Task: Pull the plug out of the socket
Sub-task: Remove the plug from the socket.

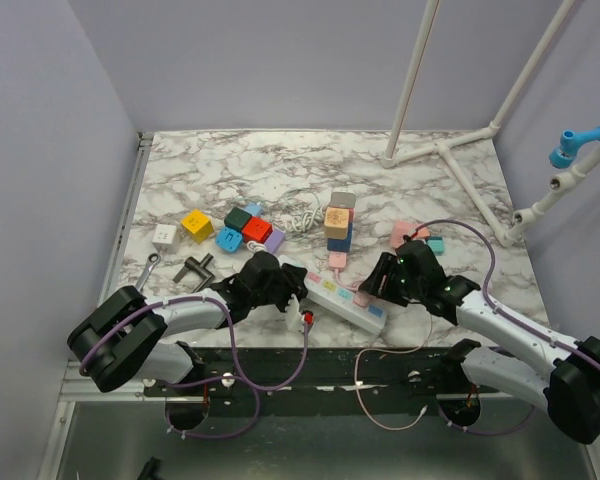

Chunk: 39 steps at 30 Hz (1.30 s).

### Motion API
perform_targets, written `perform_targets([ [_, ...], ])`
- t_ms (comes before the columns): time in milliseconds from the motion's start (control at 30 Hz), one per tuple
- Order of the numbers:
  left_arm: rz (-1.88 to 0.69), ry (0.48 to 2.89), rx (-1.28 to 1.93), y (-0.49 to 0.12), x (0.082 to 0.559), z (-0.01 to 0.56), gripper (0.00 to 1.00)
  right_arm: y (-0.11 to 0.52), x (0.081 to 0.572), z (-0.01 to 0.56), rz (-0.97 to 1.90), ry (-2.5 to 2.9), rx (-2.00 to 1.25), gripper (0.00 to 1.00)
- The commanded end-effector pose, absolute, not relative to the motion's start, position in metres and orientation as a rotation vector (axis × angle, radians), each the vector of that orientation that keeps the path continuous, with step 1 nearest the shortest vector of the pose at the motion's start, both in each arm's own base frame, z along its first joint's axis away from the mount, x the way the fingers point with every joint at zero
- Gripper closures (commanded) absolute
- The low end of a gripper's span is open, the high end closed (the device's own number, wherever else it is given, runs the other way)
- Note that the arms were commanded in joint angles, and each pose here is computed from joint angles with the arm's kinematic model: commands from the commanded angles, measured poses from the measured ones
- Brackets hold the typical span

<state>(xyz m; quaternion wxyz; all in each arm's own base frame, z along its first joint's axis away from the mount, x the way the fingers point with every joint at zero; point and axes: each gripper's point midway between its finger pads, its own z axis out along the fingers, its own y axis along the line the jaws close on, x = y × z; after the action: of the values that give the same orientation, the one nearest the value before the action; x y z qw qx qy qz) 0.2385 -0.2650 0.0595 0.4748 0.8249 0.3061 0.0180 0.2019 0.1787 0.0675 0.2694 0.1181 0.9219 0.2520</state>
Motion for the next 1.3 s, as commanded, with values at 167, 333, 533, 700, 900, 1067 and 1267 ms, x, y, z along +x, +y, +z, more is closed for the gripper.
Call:
perform_targets([
  [167, 0.072, 0.813, 1.996, -0.258, 0.241, 0.06, 1.0, 0.184, 0.21, 0.046, 0.64, 2.548, 0.369, 0.37],
  [333, 0.06, 0.814, 1.98, -0.261, 0.241, 0.063, 1.0, 0.196, 0.224, 0.037, 0.738, 2.457, 0.399, 0.39],
  [533, 0.03, 0.811, 1.976, -0.27, 0.241, 0.066, 0.43, 0.207, 0.228, 0.029, 0.827, 2.418, 0.397, 0.66],
  [700, -0.027, 0.826, 1.974, -0.286, 0.238, 0.069, 0.27, 0.204, 0.226, 0.035, 0.844, 2.374, 0.391, 0.92],
  [900, -0.123, 0.799, 1.988, -0.319, 0.219, 0.076, 0.2, 0.194, 0.223, 0.053, 0.859, 2.289, 0.399, 0.99],
  [1067, -0.212, 0.78, 1.987, -0.348, 0.195, 0.082, 0.25, 0.189, 0.221, 0.07, 0.883, 2.222, 0.391, 0.99],
  [1267, -0.252, 0.76, 1.96, -0.372, 0.182, 0.088, 0.42, 0.191, 0.223, 0.076, 0.892, 2.208, 0.375, 0.99],
])
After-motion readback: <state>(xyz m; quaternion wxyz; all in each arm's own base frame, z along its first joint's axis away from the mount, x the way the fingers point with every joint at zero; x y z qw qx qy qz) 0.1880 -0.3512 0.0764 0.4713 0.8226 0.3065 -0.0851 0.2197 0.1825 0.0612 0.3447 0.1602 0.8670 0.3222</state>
